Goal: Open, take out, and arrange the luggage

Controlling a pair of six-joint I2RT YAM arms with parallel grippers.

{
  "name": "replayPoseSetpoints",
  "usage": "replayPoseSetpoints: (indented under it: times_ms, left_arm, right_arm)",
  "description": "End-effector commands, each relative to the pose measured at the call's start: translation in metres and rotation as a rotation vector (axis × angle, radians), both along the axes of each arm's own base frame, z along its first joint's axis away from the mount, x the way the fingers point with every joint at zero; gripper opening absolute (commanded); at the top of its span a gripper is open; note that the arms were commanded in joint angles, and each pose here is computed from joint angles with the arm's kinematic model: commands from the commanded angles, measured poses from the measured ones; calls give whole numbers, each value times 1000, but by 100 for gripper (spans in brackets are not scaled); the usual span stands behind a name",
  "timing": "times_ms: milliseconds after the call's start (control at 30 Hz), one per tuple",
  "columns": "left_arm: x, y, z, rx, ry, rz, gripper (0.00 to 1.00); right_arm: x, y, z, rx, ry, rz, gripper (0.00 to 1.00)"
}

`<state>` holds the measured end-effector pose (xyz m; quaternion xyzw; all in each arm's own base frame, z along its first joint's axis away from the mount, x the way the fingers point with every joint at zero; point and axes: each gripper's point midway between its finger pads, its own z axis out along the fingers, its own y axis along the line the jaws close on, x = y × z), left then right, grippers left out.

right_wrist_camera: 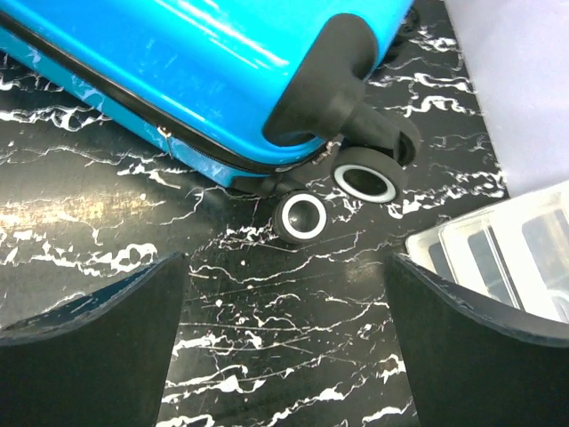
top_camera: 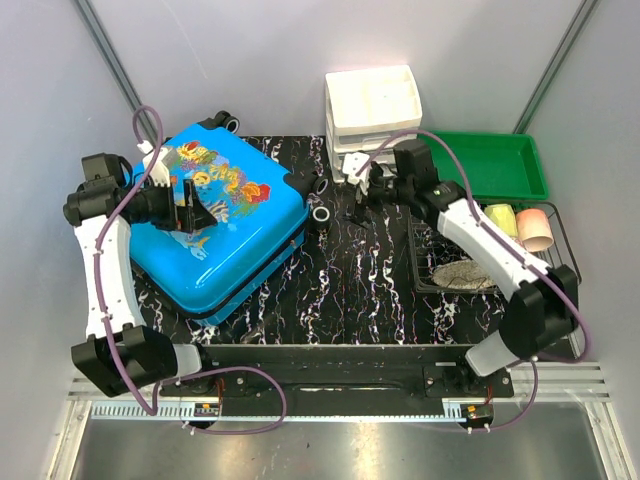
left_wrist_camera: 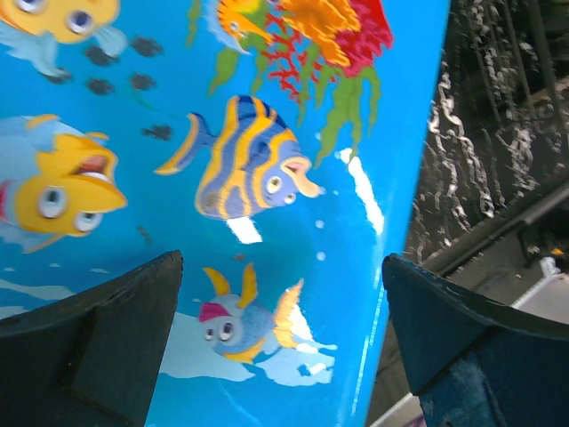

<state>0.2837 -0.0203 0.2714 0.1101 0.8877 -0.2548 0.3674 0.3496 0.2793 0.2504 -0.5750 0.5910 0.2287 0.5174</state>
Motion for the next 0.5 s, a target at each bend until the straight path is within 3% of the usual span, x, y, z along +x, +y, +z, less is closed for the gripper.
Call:
replayPoseSetpoints:
  times_ms: [0,200,467]
  left_arm:
    - [-12,-23,14,-119,-31,-65,99]
    - [-30,-35,28,-138,-78,-113,99]
    - [-51,-36,4,-116,-41,-51,99]
  right_arm:
    - [-12,2,-24,-136,106,148,100]
    - [28,10,-20,-196,-29,156,100]
    - [68,18,-21,-269,-226,193,100]
